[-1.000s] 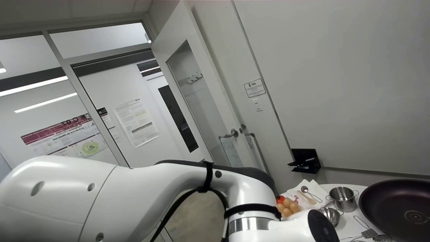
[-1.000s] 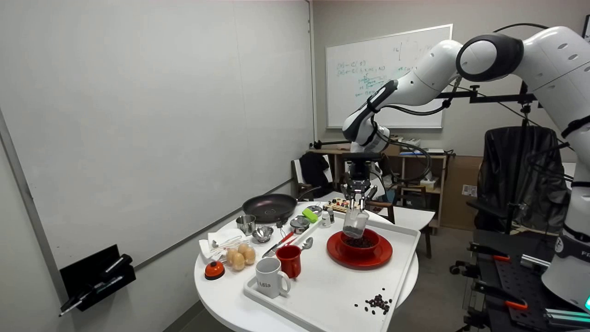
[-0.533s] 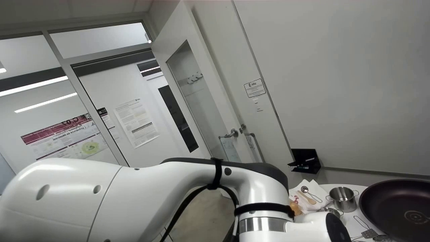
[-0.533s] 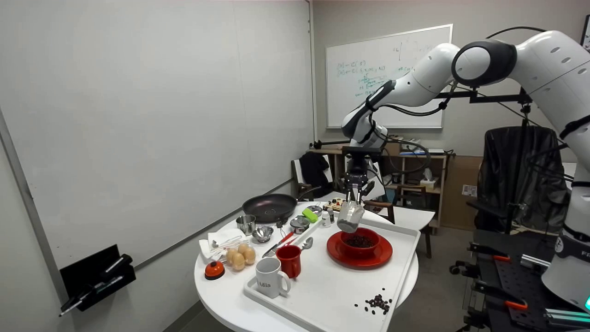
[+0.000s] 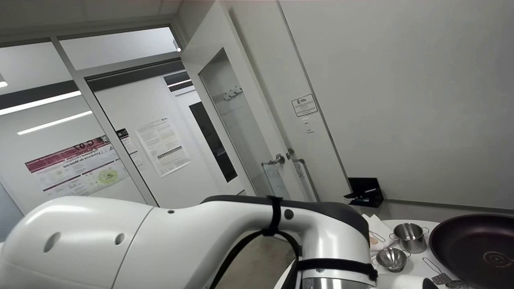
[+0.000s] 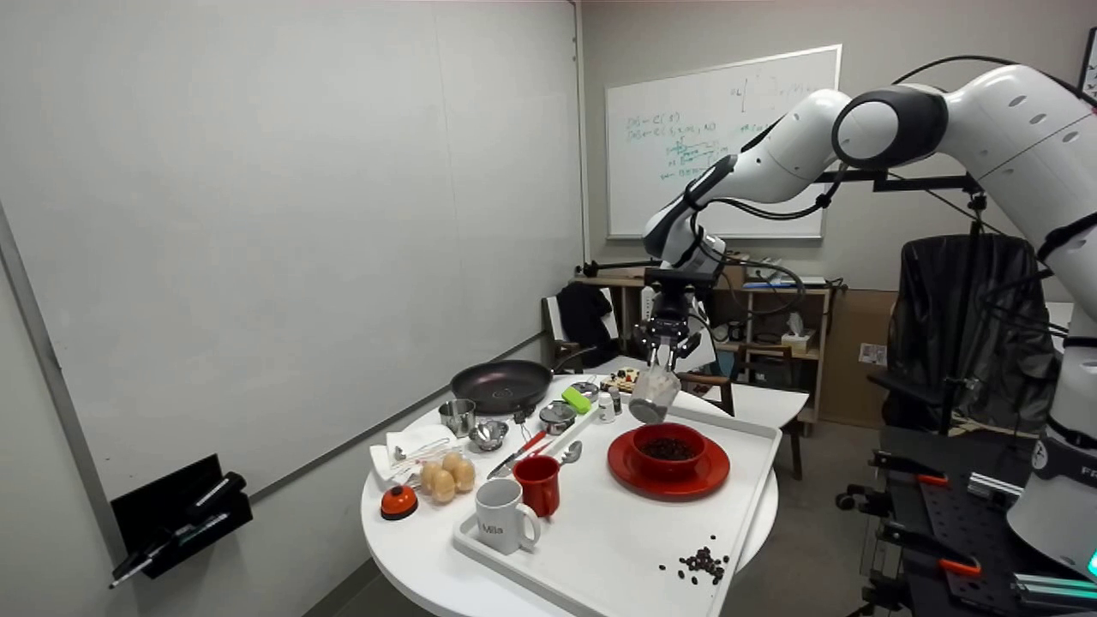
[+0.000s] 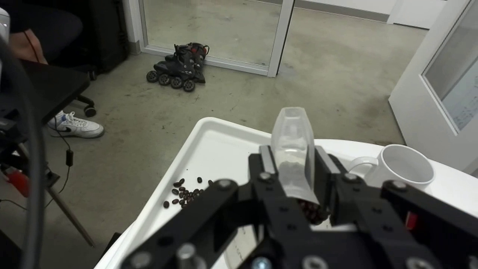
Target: Pick up the jug and pour its contents in the red bowl
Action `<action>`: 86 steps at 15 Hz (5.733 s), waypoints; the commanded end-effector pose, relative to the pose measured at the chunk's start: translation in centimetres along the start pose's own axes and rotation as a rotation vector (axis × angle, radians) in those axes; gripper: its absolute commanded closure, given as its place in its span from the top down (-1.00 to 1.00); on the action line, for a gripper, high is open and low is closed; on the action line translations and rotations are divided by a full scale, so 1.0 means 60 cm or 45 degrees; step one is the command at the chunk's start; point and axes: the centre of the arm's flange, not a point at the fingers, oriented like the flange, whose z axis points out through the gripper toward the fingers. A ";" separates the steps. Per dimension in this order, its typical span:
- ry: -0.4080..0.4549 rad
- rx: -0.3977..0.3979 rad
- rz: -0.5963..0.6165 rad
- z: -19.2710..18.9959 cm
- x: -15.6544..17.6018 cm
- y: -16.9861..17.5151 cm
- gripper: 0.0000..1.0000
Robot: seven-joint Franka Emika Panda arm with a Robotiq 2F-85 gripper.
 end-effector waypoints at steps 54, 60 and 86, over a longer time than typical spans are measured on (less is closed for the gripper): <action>-1.019 0.196 0.188 -0.109 0.132 0.019 -0.86; -0.969 0.182 0.202 -0.103 0.126 0.012 -0.86; -0.138 -0.464 0.197 0.085 -0.029 -0.044 -0.86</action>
